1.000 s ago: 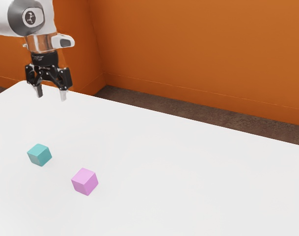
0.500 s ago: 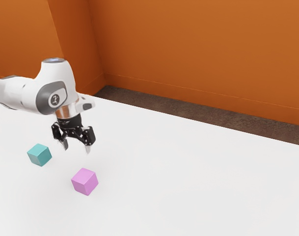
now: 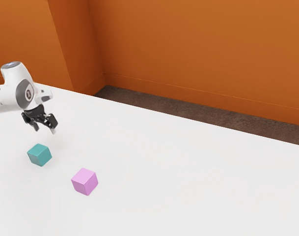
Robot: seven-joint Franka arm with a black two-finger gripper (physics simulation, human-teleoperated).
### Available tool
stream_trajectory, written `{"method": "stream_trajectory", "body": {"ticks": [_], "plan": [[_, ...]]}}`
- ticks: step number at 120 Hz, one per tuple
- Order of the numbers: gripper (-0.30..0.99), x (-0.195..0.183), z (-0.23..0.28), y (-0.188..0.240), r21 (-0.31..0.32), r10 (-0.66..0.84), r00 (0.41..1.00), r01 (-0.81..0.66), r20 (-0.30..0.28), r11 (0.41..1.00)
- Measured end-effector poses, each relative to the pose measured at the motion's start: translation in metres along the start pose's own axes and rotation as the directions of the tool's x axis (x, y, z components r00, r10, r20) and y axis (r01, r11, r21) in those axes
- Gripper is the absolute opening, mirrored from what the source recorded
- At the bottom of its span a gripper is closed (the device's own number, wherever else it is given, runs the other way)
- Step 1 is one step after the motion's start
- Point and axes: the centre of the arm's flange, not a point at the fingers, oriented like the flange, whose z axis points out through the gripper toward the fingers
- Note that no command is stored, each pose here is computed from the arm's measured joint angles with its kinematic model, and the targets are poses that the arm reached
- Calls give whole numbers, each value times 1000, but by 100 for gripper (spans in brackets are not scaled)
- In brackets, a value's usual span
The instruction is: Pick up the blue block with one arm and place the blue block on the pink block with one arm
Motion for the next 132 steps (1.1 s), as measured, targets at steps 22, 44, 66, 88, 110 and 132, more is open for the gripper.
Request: {"method": "stream_trajectory", "body": {"ticks": [22, 44, 66, 88, 110, 132], "plan": [[67, -19, -1, 0, -22, 165, 985, -164, 44, 986], [67, -39, 4, 3, -45, 285, 955, -282, 83, 958], [67, -44, 3, 8, -58, 360, 929, -356, 90, 933], [67, -55, 1, 6, -68, 370, 924, -365, 96, 928], [67, -64, -13, 7, -63, 361, 928, -356, 91, 932], [67, -69, -10, 9, -70, 293, 949, -287, 115, 955]]}}
